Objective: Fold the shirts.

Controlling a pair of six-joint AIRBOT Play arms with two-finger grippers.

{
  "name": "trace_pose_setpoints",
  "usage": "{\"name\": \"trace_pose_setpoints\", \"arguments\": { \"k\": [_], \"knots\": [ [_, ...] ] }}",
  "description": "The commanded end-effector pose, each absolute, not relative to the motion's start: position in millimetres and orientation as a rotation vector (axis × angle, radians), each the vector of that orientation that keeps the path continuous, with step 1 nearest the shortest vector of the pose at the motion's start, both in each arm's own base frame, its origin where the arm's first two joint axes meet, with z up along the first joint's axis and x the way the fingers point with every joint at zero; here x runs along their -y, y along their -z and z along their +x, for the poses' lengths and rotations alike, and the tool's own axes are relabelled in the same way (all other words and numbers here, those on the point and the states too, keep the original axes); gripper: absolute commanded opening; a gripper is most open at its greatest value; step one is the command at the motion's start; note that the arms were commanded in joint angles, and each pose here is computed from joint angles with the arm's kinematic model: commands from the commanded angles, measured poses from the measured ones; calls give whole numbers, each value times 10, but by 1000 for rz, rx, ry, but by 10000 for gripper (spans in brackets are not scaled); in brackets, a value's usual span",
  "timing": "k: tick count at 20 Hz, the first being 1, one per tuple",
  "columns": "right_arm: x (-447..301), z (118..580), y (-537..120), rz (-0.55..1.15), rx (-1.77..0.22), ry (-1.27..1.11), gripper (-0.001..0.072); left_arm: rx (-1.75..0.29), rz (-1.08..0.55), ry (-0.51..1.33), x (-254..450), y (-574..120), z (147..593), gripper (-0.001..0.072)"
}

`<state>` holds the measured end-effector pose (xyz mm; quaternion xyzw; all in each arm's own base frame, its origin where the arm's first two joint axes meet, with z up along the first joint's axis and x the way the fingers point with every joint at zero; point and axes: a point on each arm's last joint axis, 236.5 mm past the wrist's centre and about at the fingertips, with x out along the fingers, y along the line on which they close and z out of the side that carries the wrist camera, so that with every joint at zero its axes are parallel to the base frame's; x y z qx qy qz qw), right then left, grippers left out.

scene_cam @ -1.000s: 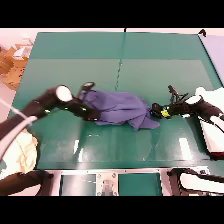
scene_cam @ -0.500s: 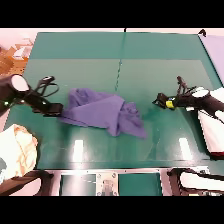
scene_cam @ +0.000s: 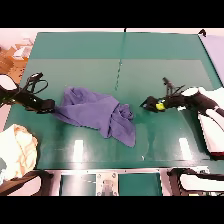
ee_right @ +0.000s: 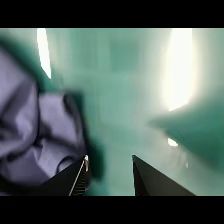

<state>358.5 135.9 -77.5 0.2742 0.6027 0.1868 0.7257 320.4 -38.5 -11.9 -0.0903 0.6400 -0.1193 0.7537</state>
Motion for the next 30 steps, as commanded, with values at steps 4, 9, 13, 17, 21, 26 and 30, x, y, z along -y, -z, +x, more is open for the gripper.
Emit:
{"name": "trace_pose_setpoints", "arguments": {
  "k": [4,9,13,17,21,26,30],
  "knots": [
    [-2094,3157,1109,551,-1482,-535,333,-1390,-206,273,406,108,3210,25],
    [-2114,3331,1034,591,-1431,-535,18,-1387,-192,284,405,105,3213,25],
    [-1524,3981,551,586,-1275,-466,15,-1361,-128,254,271,-23,3308,25],
    [-536,4513,-313,614,-1065,-330,15,-1251,-32,213,89,-559,3601,25],
    [-11,4660,-1181,584,-872,-284,15,-1040,-40,241,188,-1331,3968,25],
    [52,4555,-2863,422,-533,-305,16,-655,-25,324,448,-2954,4124,25],
    [18,4005,-4256,282,-231,-286,16,-303,60,325,550,-4360,3631,25]
  ]
}}
